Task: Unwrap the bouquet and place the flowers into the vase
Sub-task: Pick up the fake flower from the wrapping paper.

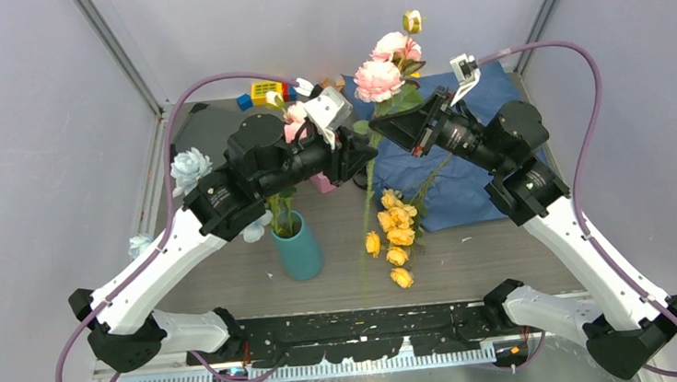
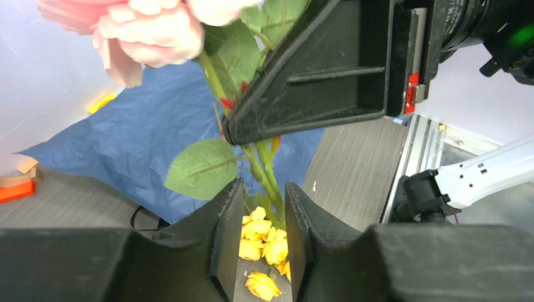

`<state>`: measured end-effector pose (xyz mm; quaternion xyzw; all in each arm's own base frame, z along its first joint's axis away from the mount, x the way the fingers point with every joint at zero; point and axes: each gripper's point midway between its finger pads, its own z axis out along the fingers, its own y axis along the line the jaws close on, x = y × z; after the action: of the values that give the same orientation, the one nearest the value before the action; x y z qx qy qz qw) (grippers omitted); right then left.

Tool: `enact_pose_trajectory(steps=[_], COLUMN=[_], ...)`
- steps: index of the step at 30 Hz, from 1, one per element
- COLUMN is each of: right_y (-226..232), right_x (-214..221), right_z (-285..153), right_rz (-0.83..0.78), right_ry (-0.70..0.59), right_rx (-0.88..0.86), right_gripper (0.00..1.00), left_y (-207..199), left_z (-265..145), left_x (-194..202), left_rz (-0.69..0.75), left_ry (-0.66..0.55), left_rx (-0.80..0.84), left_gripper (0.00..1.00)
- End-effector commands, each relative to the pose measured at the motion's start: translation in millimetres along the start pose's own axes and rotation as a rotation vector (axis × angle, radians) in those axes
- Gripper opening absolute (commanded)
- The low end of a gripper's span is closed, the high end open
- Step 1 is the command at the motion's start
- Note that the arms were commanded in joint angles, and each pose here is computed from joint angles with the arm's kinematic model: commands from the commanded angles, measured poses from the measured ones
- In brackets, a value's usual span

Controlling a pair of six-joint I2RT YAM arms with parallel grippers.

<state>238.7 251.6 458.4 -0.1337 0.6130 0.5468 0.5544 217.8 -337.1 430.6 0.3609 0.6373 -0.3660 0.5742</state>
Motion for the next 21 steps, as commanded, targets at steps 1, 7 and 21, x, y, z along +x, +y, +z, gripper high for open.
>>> enact_pose_trajectory(steps=[1,7,21], right_y=[2,-7,38], right_x=[-33,-43,-82], right_z=[-18,-29,-33], right_rz=[-0.171,-0.255,-0.309], right_ry=[-0.094,-0.128,-0.275], right_rx=[0.092,0.171,0.029], right_gripper=[0.00,0.00,0.00], left_y=[-2,-3,-10], left_z=[-17,-32,-65], left_x=[-26,-44,-102], left_rz=[0.059,0.085,0.175], left_ry=[-0.058,-0.099,-0.175], left_rx=[0.013,0.017,0.029], left_gripper=[0.38,0.66,0.96])
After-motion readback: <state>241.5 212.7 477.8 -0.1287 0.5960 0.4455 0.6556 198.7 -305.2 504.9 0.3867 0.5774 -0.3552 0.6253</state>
